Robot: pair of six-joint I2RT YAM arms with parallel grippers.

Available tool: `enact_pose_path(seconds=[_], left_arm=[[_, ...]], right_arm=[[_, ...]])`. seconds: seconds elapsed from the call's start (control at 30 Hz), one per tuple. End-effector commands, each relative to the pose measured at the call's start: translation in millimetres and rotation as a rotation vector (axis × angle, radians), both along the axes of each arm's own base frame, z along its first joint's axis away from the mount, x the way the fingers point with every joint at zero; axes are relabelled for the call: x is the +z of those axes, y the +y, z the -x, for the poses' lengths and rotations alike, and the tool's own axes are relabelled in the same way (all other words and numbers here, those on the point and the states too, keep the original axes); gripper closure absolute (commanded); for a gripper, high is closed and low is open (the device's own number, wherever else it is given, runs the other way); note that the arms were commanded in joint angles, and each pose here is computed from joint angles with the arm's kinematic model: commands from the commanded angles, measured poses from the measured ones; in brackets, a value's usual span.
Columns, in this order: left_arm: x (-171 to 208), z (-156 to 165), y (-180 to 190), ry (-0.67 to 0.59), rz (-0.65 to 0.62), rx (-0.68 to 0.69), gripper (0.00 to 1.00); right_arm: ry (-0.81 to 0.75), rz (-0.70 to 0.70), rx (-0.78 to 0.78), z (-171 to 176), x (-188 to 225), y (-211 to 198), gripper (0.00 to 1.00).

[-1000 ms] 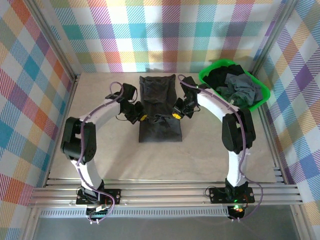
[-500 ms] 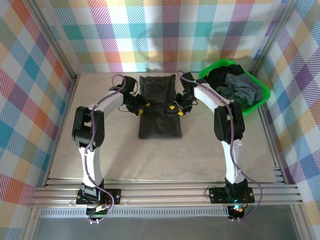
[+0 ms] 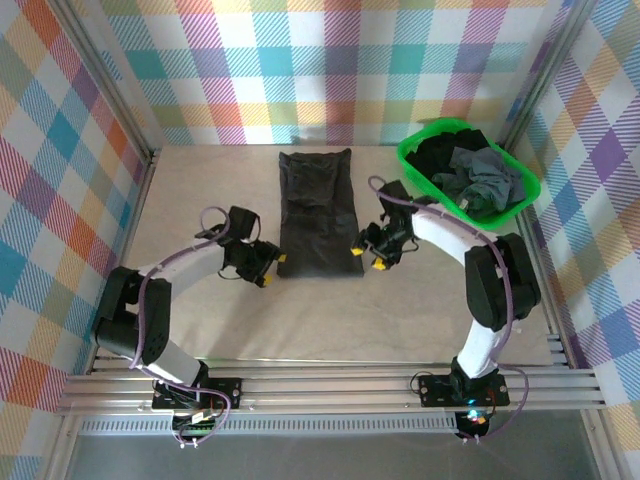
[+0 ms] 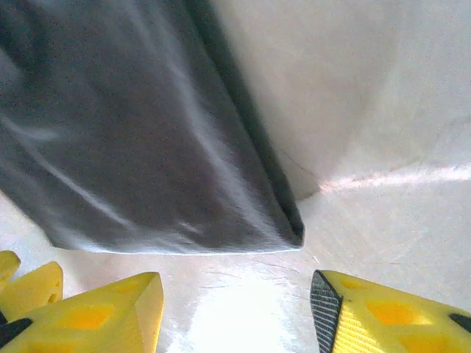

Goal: Fold and stack the t-shirts

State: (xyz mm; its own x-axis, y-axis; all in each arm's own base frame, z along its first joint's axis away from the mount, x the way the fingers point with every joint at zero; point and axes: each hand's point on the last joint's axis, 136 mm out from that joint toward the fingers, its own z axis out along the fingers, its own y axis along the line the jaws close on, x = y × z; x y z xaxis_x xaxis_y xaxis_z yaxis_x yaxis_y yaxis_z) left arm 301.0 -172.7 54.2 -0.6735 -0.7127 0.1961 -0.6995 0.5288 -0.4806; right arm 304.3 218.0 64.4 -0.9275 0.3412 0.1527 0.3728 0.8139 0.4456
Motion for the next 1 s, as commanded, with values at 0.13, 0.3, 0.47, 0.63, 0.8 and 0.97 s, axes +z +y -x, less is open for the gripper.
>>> enact_pose_path(seconds=[0.13, 0.3, 0.47, 0.63, 0.8, 0.97], left_arm=[[-23.2, -24.1, -15.0, -0.023, 0.041, 0.044, 0.53], [-31.4, -37.7, -18.0, -0.016, 0.012, 0.012, 0.69], [-22.7, -51.3, -18.4, -0.045, 0.000, 0.009, 0.96], [22.1, -73.4, -11.3, -0.123, 0.009, 0.023, 1.00], [95.0, -99.3, -11.0, -0.250, 0.061, 0.023, 1.00], [115.1, -77.4, -8.6, -0.262, 0.087, 0.014, 1.00]], right_arm=[[0.079, -0.073, -0.031, 1.7, -29.2, 17.2, 0.46], [0.103, -0.068, -0.028, -9.7, -37.1, 23.6, 0.57], [0.090, -0.054, -0.041, -22.6, -37.9, 25.8, 0.88], [-0.051, -0.041, -0.038, -52.4, 9.5, 26.3, 1.00], [-0.179, -0.052, -0.039, -74.9, 74.4, 23.3, 1.00], [-0.178, -0.097, -0.026, -57.2, 94.7, 26.0, 1.00]])
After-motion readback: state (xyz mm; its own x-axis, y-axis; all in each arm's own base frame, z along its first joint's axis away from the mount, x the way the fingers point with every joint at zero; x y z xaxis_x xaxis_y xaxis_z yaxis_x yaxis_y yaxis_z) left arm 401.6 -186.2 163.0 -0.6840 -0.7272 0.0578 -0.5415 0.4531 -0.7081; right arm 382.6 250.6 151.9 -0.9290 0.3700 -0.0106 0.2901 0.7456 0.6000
